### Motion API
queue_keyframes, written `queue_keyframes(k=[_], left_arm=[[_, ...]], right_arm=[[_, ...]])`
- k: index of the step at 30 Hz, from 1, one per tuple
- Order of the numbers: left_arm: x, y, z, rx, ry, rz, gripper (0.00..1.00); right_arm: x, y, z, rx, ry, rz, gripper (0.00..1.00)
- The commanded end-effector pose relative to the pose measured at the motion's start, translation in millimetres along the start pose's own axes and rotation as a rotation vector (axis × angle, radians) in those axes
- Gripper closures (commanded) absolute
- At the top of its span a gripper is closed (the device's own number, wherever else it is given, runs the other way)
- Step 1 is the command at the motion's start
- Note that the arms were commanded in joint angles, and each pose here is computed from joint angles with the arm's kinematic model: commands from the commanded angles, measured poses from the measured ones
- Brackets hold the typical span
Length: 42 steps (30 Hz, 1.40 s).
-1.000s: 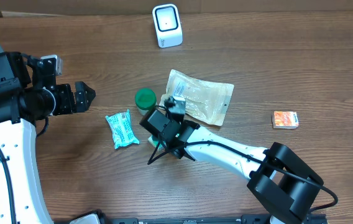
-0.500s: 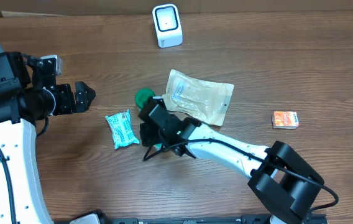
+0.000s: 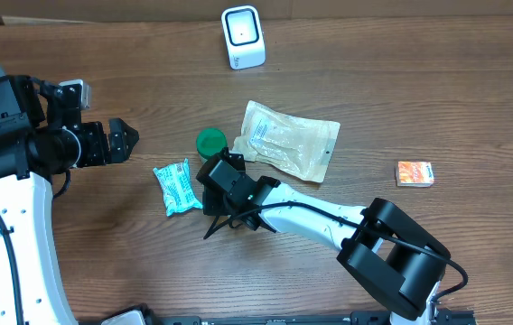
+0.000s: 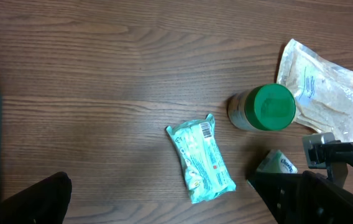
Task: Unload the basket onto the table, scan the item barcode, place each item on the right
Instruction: 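Move the right gripper to the teal Kleenex pack and grasp it, then lift the teal pack and hold it in front of the white scanner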
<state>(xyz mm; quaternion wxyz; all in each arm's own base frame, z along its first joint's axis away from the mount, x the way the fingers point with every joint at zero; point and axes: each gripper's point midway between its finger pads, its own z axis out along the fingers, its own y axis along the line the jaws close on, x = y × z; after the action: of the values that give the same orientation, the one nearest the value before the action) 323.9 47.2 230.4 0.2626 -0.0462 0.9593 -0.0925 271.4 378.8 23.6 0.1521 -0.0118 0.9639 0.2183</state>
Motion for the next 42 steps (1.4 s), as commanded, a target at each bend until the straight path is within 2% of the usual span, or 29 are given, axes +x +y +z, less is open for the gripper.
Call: queue_keyframes(k=[1,5,13,18,22,26,31,42], left_arm=[[-2,-1,-1,0.002,-0.005,0.019,0.00],[-2,-1,-1,0.002,-0.005,0.020,0.00],[-2,-1,-1,0.002,-0.005,0.020,0.00],[-2,-1,-1,0.002,-0.005,0.020,0.00],[-2,-1,-1,0.002,-0.005,0.019,0.00],[-2,-1,-1,0.002,-0.005,0.020,0.00],[-2,-1,-1,0.002,-0.005,0.020,0.00],[-2,-1,-1,0.002,-0.005,0.019,0.00]], right_arm=[[3,4,-3,-0.011,0.037,0.002,0.96],[2,-8,-23,0.039,0.111,-0.066,0.96],[-20,-11,-72,0.069,0.151,-0.183,0.96],[-33,-23,-92,0.009,0.212,-0.283,0.79],[-30,-50,-94,-0.088,0.330,-0.256,0.69],[-25,-70,-91,-0.135,0.374,-0.208,0.60],[-11,-74,-82,-0.216,0.401,-0.220,0.59],[-1,-88,-51,-0.228,0.397,-0.220,0.59]])
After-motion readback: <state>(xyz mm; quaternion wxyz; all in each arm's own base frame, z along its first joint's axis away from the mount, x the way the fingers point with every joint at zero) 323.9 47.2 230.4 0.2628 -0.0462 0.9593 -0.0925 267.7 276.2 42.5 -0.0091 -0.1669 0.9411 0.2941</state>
